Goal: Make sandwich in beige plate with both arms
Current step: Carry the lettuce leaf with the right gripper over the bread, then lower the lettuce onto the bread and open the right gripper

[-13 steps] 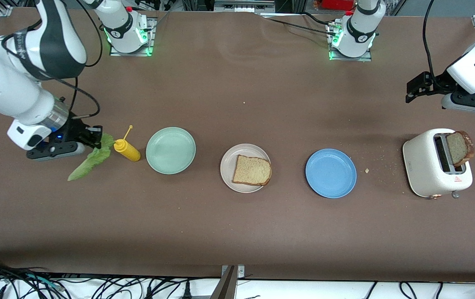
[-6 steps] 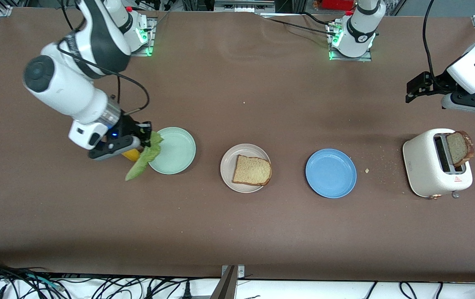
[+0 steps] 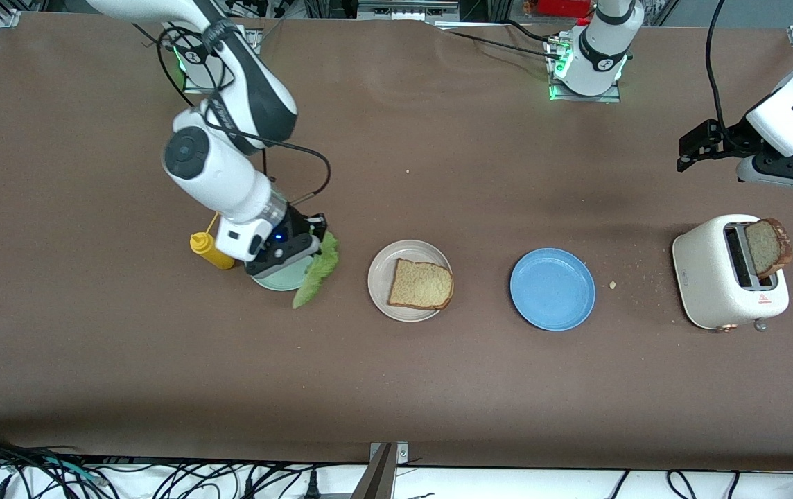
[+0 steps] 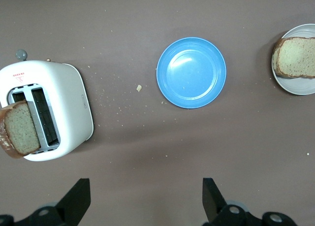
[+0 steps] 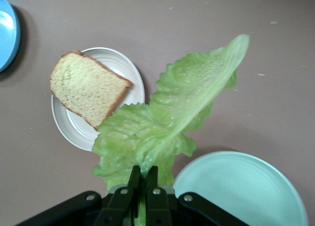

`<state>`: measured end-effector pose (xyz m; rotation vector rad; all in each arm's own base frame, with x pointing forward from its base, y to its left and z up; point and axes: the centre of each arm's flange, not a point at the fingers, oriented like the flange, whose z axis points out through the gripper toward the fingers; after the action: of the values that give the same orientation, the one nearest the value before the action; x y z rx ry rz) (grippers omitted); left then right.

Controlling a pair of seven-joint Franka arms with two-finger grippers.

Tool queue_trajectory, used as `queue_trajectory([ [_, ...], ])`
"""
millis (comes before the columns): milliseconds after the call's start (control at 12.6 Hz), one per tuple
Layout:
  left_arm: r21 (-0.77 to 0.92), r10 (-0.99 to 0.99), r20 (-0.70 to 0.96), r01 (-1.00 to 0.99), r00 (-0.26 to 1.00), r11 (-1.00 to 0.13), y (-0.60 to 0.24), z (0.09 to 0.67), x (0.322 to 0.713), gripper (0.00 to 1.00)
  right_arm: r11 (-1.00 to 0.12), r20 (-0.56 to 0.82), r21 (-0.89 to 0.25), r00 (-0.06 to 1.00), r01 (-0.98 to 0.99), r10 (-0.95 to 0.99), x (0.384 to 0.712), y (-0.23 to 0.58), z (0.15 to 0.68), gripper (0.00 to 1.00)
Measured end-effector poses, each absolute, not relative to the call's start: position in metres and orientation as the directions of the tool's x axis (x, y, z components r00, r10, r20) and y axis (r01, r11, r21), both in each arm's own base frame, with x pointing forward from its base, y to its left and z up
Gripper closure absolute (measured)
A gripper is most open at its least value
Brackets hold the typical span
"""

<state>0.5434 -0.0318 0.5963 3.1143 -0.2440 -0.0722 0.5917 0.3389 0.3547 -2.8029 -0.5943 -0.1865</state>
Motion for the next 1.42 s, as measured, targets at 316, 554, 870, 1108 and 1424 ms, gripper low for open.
queue_trajectory([
  [316, 0.021, -0.156, -0.045, -0.155, 0.987, -0.988, -0.032, 0.596, 0.543, 0.00, -0.855, 0.217, -0.305, 0.905, 0.419, 0.366, 0.588, 0.392, 0.323, 0.93],
  [554, 0.021, -0.156, -0.045, -0.155, 0.987, -0.988, -0.032, 0.596, 0.543, 0.00, -0.846, 0.248, -0.334, 0.905, 0.415, 0.345, 0.583, 0.417, 0.299, 0.93],
  [870, 0.021, -0.156, -0.045, -0.155, 0.987, -0.988, -0.032, 0.596, 0.543, 0.00, -0.835, 0.294, -0.378, 0.907, 0.400, 0.302, 0.574, 0.452, 0.263, 0.93],
  [1108, 0.020, -0.156, -0.045, -0.155, 0.987, -0.988, -0.032, 0.596, 0.543, 0.00, -0.834, 0.287, -0.379, 0.907, 0.402, 0.308, 0.570, 0.459, 0.249, 0.93],
  [1424, 0.020, -0.156, -0.045, -0.155, 0.987, -0.988, -0.032, 0.596, 0.543, 0.00, -0.833, 0.287, -0.377, 0.906, 0.405, 0.311, 0.564, 0.465, 0.233, 0.93],
])
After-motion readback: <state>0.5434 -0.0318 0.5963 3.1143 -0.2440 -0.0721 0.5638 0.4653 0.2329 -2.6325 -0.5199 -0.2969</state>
